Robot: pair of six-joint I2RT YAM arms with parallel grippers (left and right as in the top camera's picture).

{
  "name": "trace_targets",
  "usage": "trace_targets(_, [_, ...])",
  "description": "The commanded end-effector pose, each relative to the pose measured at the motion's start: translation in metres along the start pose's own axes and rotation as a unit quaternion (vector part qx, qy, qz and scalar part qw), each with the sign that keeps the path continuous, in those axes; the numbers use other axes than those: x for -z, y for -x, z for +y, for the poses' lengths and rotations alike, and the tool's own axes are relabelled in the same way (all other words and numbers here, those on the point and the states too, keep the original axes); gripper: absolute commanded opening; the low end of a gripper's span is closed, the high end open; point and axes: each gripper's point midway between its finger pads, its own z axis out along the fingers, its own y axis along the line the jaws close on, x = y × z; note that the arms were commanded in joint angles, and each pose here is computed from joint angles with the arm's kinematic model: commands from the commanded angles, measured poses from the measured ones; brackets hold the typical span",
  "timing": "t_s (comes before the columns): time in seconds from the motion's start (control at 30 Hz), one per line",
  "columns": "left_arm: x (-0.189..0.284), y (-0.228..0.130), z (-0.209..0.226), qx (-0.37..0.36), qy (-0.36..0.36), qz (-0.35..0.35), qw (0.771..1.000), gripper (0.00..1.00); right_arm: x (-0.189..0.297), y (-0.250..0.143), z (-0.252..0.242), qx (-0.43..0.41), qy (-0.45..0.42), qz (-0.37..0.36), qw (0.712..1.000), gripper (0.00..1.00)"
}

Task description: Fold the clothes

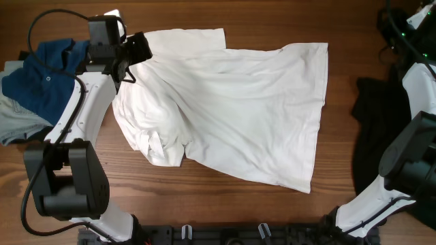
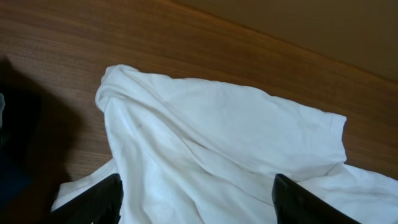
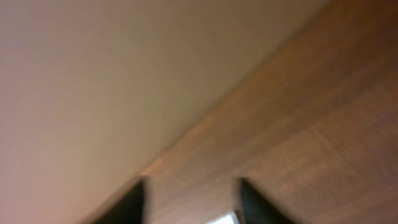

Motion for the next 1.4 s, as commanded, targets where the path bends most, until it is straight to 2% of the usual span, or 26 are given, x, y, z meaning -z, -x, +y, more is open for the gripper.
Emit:
trace_targets(0.0, [0.008,0.001,-0.006,0.003,-0.01,0.003,1.0,0.8,0.002,-0.024,-0.003,0.03,0.01,0.057,0.998,0.78])
trace_targets(0.13, [0.009,-0.021,-0.014,0.006,-0.036,0.052,0.998,0.82,0.016,-0.099,-0.024,0.034,-0.04,0.199,0.979,0.77])
trace_targets(0.33, [0.016,-0.052,-0.008,0.013,-0.026,0.116,0.993,0.88,0.035,-0.166,-0.047,0.029,-0.123,0.3,0.945,0.73])
trace_targets(0.43, [0.021,-0.062,-0.005,0.016,-0.019,0.139,0.99,0.89,0.032,-0.177,-0.06,0.047,-0.156,0.298,0.94,0.73])
trace_targets(0.57, [0.033,-0.072,-0.01,-0.017,-0.038,0.163,0.986,0.88,0.002,-0.177,-0.061,0.107,-0.12,0.268,0.95,0.71])
trace_targets(0.77, [0.053,-0.065,-0.016,-0.022,-0.05,0.153,0.987,0.88,-0.045,-0.191,-0.07,0.1,-0.09,0.238,0.962,0.66])
trace_targets(0.97, [0.065,-0.06,-0.022,-0.022,-0.062,0.146,0.987,0.89,-0.07,-0.225,-0.063,0.09,-0.035,0.258,0.961,0.63])
trace_targets(1.17, [0.067,-0.064,-0.021,-0.021,-0.06,0.153,0.986,0.89,-0.08,-0.258,-0.045,0.109,-0.011,0.279,0.954,0.48])
trace_targets(1.23, [0.067,-0.064,-0.021,-0.021,-0.06,0.153,0.986,0.89,-0.085,-0.257,-0.043,0.119,-0.02,0.266,0.956,0.35])
trace_targets(1.3, [0.067,-0.064,-0.021,-0.021,-0.059,0.154,0.986,0.89,-0.09,-0.245,-0.047,0.1,-0.05,0.238,0.965,0.06])
trace_targets(1.37, [0.067,-0.064,-0.021,-0.02,-0.059,0.154,0.986,0.9,-0.096,-0.231,-0.046,0.073,-0.053,0.209,0.974,0.04])
